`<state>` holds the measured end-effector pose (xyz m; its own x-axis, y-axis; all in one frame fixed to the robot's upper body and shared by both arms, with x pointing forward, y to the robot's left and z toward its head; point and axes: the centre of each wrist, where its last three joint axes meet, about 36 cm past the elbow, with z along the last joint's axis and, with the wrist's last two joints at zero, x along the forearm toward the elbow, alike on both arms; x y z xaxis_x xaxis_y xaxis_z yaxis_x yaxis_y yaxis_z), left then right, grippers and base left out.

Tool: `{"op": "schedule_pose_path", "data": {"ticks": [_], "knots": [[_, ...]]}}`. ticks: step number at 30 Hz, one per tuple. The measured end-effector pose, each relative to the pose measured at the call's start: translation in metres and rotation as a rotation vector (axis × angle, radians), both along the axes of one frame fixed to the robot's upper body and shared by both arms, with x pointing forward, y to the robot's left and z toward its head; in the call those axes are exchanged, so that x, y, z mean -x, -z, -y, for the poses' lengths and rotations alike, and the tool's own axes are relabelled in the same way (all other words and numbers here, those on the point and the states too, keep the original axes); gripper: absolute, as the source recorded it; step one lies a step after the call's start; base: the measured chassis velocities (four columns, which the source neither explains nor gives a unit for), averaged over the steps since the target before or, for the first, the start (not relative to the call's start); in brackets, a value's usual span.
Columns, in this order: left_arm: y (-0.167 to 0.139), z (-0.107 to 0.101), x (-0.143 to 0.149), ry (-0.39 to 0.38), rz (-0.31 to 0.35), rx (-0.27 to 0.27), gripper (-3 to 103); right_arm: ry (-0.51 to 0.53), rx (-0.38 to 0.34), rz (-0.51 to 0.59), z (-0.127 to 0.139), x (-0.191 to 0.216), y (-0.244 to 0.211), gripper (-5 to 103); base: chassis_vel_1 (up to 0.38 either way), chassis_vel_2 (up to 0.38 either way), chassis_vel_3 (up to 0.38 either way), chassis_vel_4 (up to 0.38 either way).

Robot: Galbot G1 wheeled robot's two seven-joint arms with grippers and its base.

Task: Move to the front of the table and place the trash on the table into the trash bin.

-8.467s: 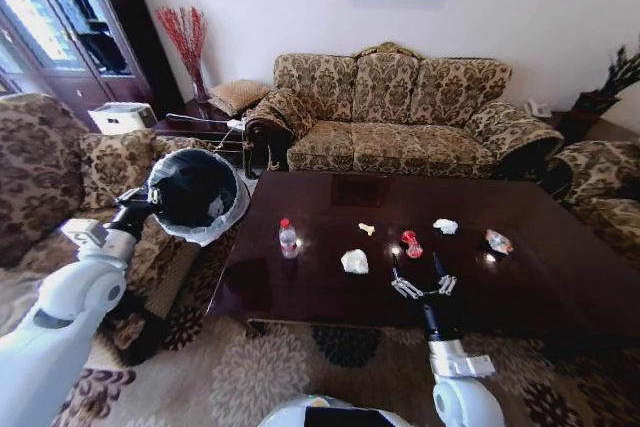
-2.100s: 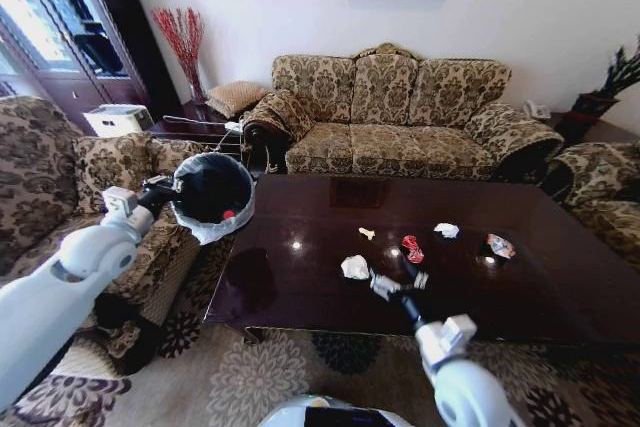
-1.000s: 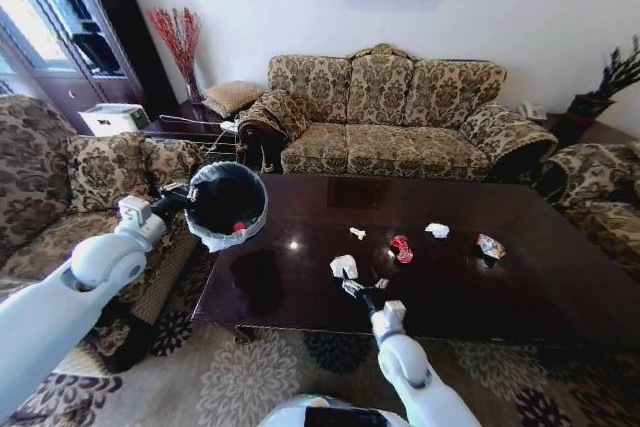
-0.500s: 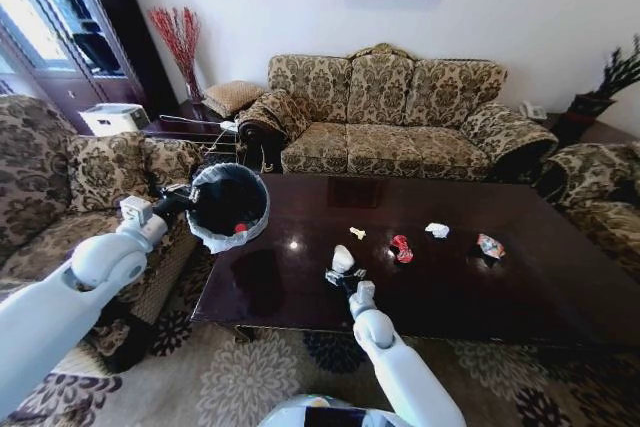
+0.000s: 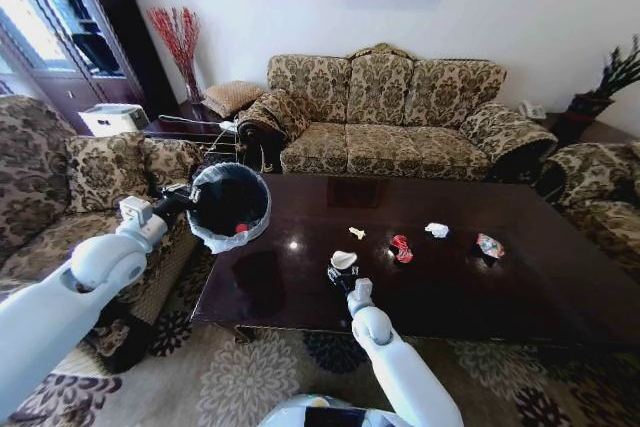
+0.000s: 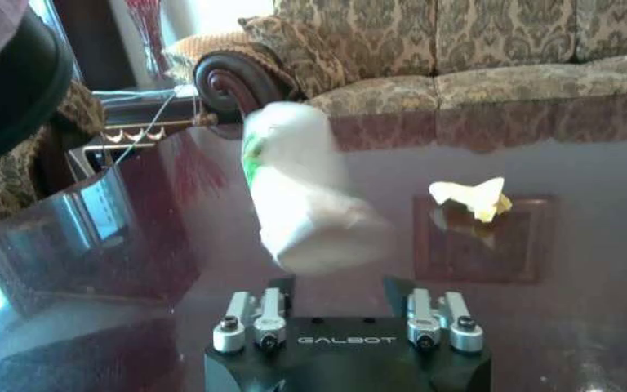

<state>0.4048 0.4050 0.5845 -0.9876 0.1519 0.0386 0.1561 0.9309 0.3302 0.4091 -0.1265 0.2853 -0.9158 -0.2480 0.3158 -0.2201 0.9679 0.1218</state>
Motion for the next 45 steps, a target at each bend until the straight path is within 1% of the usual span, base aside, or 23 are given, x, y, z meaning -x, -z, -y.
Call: {"op": "schedule_pose_path", "data": {"ticks": [2,4,5,7,9,11,12,14,17,22,24,25,29,30,31,32,34,36,38,39,41,42,45], "knots": [[0.000,0.000,0.000,0.002,-0.001,0.002,2,0.001,-0.001,0.022,0.001,0.000,-0.001,39,0.000,0.000,0.000,0.000],[0.001,0.000,0.000,0.002,-0.001,0.002,2,0.000,-0.001,0.025,0.001,0.000,-0.001,39,0.000,0.000,0.000,0.000],[0.001,0.000,0.000,0.004,-0.002,0.002,2,-0.002,0.000,0.030,0.002,-0.001,-0.002,28,0.000,0.000,0.000,0.000],[0.001,0.000,0.000,0.004,-0.002,0.002,2,-0.002,0.002,0.033,0.002,-0.001,-0.002,28,0.000,0.000,0.000,0.000],[0.001,0.000,0.000,0.006,-0.003,0.003,2,-0.004,0.009,0.043,0.003,-0.002,-0.004,18,0.000,0.000,0.000,0.000],[0.001,0.000,0.000,0.007,-0.004,0.003,2,-0.005,0.008,0.049,0.004,-0.002,-0.006,18,0.000,0.000,0.000,0.000],[0.001,0.000,0.000,0.007,-0.005,0.003,2,-0.009,0.005,0.060,0.004,-0.003,-0.007,4,0.000,0.000,0.000,0.000],[0.002,-0.001,0.000,0.007,-0.009,0.003,2,-0.024,-0.008,0.084,0.005,-0.005,-0.009,-5,0.000,0.000,0.000,0.000],[0.003,-0.001,-0.001,0.008,-0.014,0.001,2,-0.054,-0.027,0.123,0.003,-0.013,-0.012,-5,0.000,0.000,0.000,0.000],[0.003,-0.002,-0.002,0.010,-0.016,-0.001,2,-0.102,-0.025,0.152,-0.005,-0.027,-0.015,-5,0.000,0.000,0.000,0.000],[0.001,-0.003,-0.003,0.008,-0.014,-0.005,2,-0.144,-0.009,0.170,-0.015,-0.039,-0.014,-5,0.000,0.000,0.000,0.000],[0.001,-0.003,-0.003,0.008,-0.014,-0.005,2,-0.144,-0.009,0.170,-0.015,-0.039,-0.014,-5,0.000,0.000,0.000,0.000],[-0.002,-0.013,-0.007,-0.011,0.002,-0.013,2,-0.187,-0.002,0.184,-0.041,-0.061,-0.016,-4,0.000,0.000,0.000,0.000],[-0.002,-0.013,-0.007,-0.011,0.002,-0.013,2,-0.187,-0.002,0.184,-0.041,-0.061,-0.016,-4,0.000,0.000,0.000,0.000],[-0.004,-0.014,-0.008,-0.012,0.005,-0.013,2,-0.196,-0.005,0.189,-0.051,-0.069,-0.017,-4,0.000,0.000,0.000,0.000],[-0.005,-0.014,-0.008,-0.013,0.005,-0.013,2,-0.200,-0.012,0.192,-0.061,-0.076,-0.019,1,0.000,0.000,0.000,0.000],[-0.005,-0.014,-0.008,-0.012,0.005,-0.013,2,-0.200,-0.015,0.193,-0.063,-0.078,-0.019,1,0.000,0.000,0.000,0.000],[-0.005,-0.014,-0.007,-0.011,0.004,-0.013,2,-0.201,-0.038,0.199,-0.082,-0.091,-0.023,7,0.000,0.000,0.000,0.000],[-0.004,-0.013,-0.007,-0.010,0.003,-0.013,2,-0.200,-0.042,0.199,-0.088,-0.096,-0.023,7,0.000,0.000,0.000,0.000],[-0.003,-0.013,-0.007,-0.008,0.000,-0.013,2,-0.199,-0.045,0.207,-0.095,-0.102,-0.023,16,0.000,0.000,0.000,0.000],[-0.002,-0.013,-0.007,-0.008,-0.004,-0.013,2,-0.195,-0.039,0.207,-0.101,-0.109,-0.018,27,0.000,0.000,0.000,0.000],[-0.002,-0.013,-0.007,-0.008,-0.004,-0.013,2,-0.195,-0.039,0.207,-0.101,-0.109,-0.018,27,0.000,0.000,0.000,0.000],[-0.002,-0.014,-0.008,-0.009,-0.009,-0.018,2,-0.190,-0.023,0.208,-0.108,-0.115,-0.008,42,0.000,0.000,0.000,0.000]]}}
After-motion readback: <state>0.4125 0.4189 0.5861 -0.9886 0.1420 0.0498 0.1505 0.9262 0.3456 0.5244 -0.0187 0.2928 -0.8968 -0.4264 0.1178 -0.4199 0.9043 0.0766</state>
